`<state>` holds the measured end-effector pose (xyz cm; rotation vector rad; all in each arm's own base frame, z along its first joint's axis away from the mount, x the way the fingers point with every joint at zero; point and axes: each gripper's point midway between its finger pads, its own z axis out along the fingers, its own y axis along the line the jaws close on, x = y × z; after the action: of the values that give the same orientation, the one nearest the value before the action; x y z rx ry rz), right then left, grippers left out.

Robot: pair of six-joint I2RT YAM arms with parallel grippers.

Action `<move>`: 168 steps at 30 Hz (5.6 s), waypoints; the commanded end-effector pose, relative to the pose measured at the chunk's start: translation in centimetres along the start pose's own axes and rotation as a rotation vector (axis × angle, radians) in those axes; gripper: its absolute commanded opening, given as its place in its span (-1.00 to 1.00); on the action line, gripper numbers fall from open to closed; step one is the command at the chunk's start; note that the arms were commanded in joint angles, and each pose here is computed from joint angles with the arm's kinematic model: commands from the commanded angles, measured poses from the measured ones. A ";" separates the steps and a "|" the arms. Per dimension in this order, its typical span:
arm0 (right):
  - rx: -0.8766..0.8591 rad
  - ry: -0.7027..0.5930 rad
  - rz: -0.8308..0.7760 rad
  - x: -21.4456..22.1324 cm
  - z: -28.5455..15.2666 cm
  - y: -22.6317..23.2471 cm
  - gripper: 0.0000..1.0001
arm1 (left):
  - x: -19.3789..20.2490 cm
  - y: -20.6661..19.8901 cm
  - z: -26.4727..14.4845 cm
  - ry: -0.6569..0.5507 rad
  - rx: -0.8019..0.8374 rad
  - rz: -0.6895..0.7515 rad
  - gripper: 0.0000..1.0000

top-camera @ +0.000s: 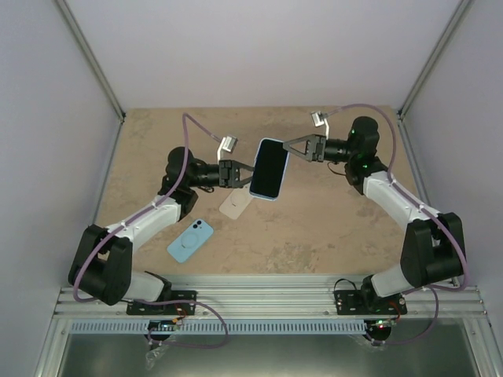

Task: Take the phone out of the phone case
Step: Remove the phone case from the phone, then place the phone at the center of the board.

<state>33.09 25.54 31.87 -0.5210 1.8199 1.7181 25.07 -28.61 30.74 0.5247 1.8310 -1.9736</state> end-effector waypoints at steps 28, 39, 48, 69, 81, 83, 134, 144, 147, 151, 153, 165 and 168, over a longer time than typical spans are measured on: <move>0.512 0.236 -1.132 -0.8 2.4 4.1 0.72 | -4.9 4.4 -2.2 -0.160 -0.157 -0.159 -1.00; 0.478 0.331 -1.237 2.0 4.8 4.7 0.42 | -5.7 5.9 -2.2 -0.163 -0.154 -0.225 -1.00; 0.502 0.415 -1.302 4.9 6.3 3.0 0.33 | -6.1 6.6 -2.5 -0.171 -0.148 -0.258 -1.00; 0.806 0.424 -1.479 4.3 7.2 0.4 0.10 | -5.9 6.9 -2.5 -0.171 -0.131 -0.292 -1.00; 0.827 0.441 -1.516 4.3 7.3 0.0 0.07 | -5.7 7.1 -2.7 -0.174 -0.143 -0.290 -1.00; 0.866 0.446 -1.547 4.1 7.0 -0.4 0.04 | -5.7 7.1 -2.6 -0.173 -0.138 -0.292 -1.00; 1.023 0.391 -1.525 2.0 3.0 -1.4 -0.99 | -6.1 22.6 -12.0 -0.038 -1.018 0.009 -1.00; 1.074 0.404 -1.484 2.4 0.3 -5.7 -0.99 | -6.5 26.5 -14.5 0.041 -1.127 0.005 -1.00; 1.080 0.422 -1.478 2.8 -0.2 -6.9 -0.99 | -5.7 28.0 -15.0 0.071 -1.153 -0.016 -1.00; 1.091 0.414 -1.476 2.6 -0.6 -8.0 -0.99 | -4.9 29.3 -15.5 0.102 -1.178 -0.003 -1.00; 1.098 0.419 -1.478 2.7 -0.8 -8.6 -0.99 | -4.4 29.9 -15.5 0.120 -1.181 -0.001 -1.00; 1.097 0.458 -1.590 4.6 -1.1 -13.3 -0.99 | 3.9 30.4 -13.2 0.230 -0.969 -0.244 -1.00; 1.097 0.464 -1.606 5.1 -0.7 -14.3 -0.99 | 5.6 30.0 -12.4 0.284 -0.956 -0.247 -1.00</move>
<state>36.92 22.74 15.22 -1.4019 1.5284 -0.4523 42.55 -15.71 3.87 0.1964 2.6291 -0.7712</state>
